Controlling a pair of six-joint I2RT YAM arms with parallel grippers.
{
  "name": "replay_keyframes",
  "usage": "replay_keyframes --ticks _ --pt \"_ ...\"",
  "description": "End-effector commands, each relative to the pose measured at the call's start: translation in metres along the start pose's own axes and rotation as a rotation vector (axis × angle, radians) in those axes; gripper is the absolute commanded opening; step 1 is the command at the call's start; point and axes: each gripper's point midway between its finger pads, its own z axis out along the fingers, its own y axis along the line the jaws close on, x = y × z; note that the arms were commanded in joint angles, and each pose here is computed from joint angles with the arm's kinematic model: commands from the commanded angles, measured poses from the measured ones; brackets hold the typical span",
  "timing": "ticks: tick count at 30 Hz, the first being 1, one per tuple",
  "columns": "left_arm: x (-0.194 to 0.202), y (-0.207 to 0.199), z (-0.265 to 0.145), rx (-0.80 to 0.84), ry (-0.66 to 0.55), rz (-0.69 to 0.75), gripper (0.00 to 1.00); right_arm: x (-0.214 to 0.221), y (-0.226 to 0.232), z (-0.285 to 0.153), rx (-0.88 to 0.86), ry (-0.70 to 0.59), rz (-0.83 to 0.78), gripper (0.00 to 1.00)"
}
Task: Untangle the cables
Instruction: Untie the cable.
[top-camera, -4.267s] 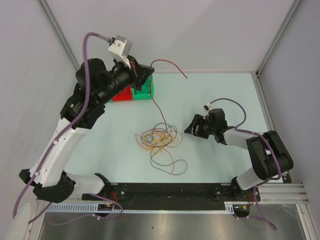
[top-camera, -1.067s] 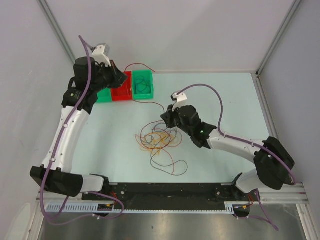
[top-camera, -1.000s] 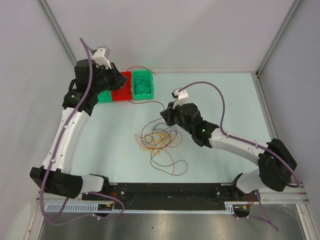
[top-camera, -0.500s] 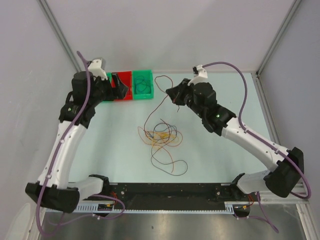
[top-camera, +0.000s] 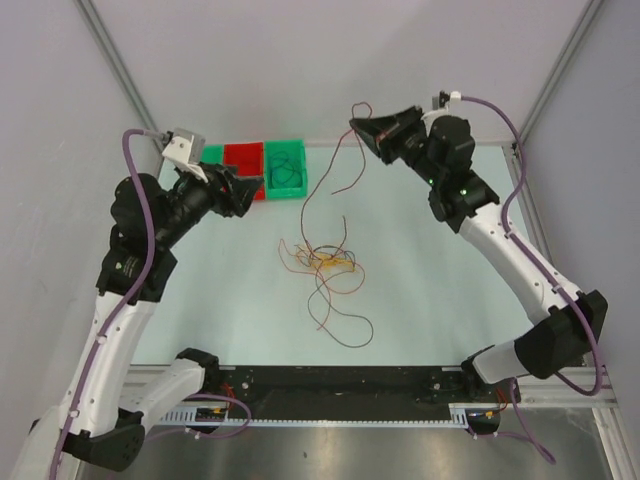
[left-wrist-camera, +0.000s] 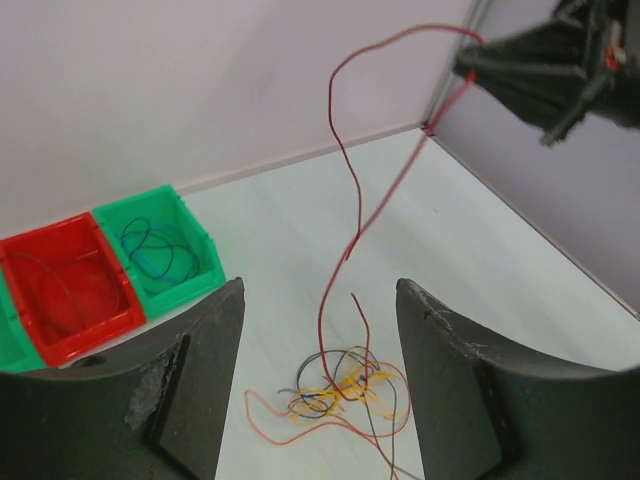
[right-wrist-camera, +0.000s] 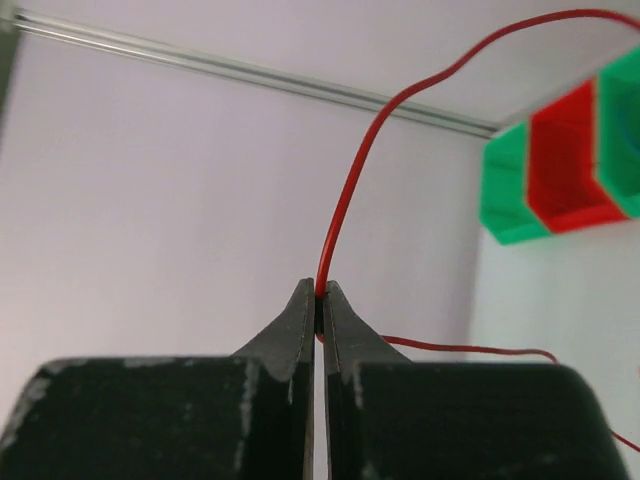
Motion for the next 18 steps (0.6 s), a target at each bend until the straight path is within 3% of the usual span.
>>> replay_keyframes --ticks 1,7,18 --pt "-0.033 -0.032 -0.012 0.132 -0.11 0.087 0.66 -0.014 0.123 -0.013 -0.313 0.089 0.136 0.0" --pt "-0.056 -0.055 -0.027 0.21 -0.182 0.124 0.66 -0.026 0.184 -0.014 -0.402 0.09 0.098 0.0" --pt "-0.093 -0.088 -0.04 0.351 -0.331 0.212 0.66 0.016 0.162 -0.006 -0.379 0.178 0.156 0.0"
